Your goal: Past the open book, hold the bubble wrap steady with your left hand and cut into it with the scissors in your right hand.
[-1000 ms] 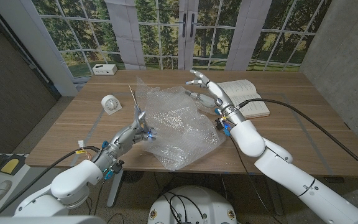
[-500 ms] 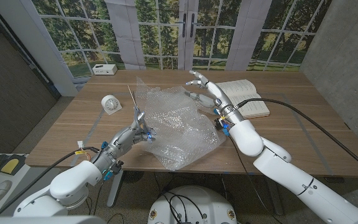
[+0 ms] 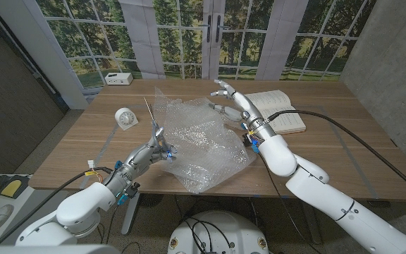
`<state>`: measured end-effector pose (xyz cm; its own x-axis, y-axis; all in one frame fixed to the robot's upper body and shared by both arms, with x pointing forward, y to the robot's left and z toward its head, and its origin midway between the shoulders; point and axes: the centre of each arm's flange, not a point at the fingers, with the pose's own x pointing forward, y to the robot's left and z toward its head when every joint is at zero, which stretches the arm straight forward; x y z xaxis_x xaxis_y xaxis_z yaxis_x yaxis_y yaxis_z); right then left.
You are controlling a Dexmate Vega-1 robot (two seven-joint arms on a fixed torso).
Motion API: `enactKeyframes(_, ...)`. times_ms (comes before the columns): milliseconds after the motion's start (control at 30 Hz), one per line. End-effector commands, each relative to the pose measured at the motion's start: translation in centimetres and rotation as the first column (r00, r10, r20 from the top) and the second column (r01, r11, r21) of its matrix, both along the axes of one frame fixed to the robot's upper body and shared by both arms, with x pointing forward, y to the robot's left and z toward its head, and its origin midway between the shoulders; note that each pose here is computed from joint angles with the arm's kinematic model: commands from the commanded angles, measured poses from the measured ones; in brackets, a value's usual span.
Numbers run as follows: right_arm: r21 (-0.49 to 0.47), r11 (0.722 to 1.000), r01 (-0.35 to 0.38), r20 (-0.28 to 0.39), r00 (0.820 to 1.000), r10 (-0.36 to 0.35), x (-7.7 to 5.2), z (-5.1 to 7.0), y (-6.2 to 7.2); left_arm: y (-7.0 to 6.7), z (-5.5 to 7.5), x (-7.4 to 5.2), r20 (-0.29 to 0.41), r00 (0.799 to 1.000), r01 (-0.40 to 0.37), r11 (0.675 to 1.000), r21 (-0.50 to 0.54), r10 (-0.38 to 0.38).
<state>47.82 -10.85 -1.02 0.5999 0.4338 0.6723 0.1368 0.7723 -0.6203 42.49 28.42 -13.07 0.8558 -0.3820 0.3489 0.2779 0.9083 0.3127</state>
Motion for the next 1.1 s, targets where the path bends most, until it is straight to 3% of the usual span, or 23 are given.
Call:
enactKeyframes(33, -0.049, 0.999, 0.011, -0.004, 1.0, -0.012, -0.2, 0.1, 0.6, -0.2, -0.1, -0.2, 0.005, 1.0, 0.008, 1.0, 0.002, -0.008)
enactKeyframes(533, -0.099, 0.995, 0.017, -0.009, 1.0, -0.018, -0.4, 0.6, 1.3, -0.2, -0.3, -0.3, 0.006, 1.0, 0.017, 1.0, -0.002, -0.017)
enactKeyframes(1100, -0.171, 0.984, 0.052, 0.028, 0.998, -0.048, -0.7, 1.5, 2.0, -0.4, -0.3, -0.4, 0.002, 0.999, 0.052, 0.998, 0.038, -0.052)
